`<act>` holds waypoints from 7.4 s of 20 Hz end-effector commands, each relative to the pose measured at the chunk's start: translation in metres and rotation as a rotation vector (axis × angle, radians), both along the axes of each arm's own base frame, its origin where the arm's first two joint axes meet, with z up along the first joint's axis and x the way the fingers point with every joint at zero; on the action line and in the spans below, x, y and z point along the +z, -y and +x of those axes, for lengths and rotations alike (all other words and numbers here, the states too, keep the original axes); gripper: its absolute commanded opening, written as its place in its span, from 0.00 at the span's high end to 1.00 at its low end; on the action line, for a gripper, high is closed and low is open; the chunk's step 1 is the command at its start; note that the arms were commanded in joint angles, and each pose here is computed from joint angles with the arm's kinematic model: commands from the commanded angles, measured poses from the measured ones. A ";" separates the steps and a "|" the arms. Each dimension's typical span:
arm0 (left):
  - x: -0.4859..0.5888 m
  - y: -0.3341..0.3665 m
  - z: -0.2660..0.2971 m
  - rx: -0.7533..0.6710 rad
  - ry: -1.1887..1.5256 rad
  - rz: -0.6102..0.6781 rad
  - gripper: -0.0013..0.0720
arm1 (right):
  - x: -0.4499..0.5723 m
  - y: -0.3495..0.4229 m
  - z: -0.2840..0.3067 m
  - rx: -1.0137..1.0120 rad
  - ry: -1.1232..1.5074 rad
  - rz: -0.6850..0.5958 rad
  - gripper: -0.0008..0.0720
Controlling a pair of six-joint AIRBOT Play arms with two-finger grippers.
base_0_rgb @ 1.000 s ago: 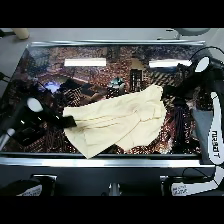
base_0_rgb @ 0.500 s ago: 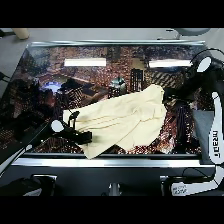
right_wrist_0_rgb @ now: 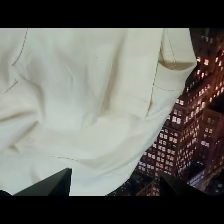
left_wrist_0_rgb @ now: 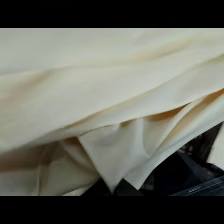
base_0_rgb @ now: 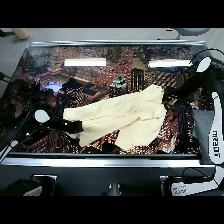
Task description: Fold the shirts.
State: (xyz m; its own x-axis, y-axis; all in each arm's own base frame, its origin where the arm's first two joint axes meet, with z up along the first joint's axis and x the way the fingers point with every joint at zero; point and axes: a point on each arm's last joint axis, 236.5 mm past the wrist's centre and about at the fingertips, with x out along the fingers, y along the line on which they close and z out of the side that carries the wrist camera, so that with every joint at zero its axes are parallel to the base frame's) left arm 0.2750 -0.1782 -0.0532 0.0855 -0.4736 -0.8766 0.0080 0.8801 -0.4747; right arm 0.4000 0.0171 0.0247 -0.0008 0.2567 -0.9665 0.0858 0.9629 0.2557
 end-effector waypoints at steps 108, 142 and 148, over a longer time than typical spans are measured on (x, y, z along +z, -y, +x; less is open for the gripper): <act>0.415 -0.186 0.036 0.464 1.036 0.189 0.95 | 0.364 0.009 -0.057 -0.151 1.204 -0.265 0.96; -0.039 -0.114 -0.113 0.125 -0.258 0.045 0.16 | -0.049 0.047 -0.051 -0.148 -0.170 -0.073 0.40; -0.046 -0.125 -0.122 0.052 -0.268 0.125 0.16 | -0.049 0.044 -0.052 -0.147 -0.174 -0.062 0.40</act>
State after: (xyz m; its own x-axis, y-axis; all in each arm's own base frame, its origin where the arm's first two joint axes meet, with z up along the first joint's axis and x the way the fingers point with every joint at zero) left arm 0.1535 -0.0581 -0.0954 -0.1320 -0.3903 -0.9112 -0.1738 0.9141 -0.3664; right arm 0.3482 -0.0282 -0.0246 -0.1355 0.1999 -0.9704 0.2638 0.9514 0.1592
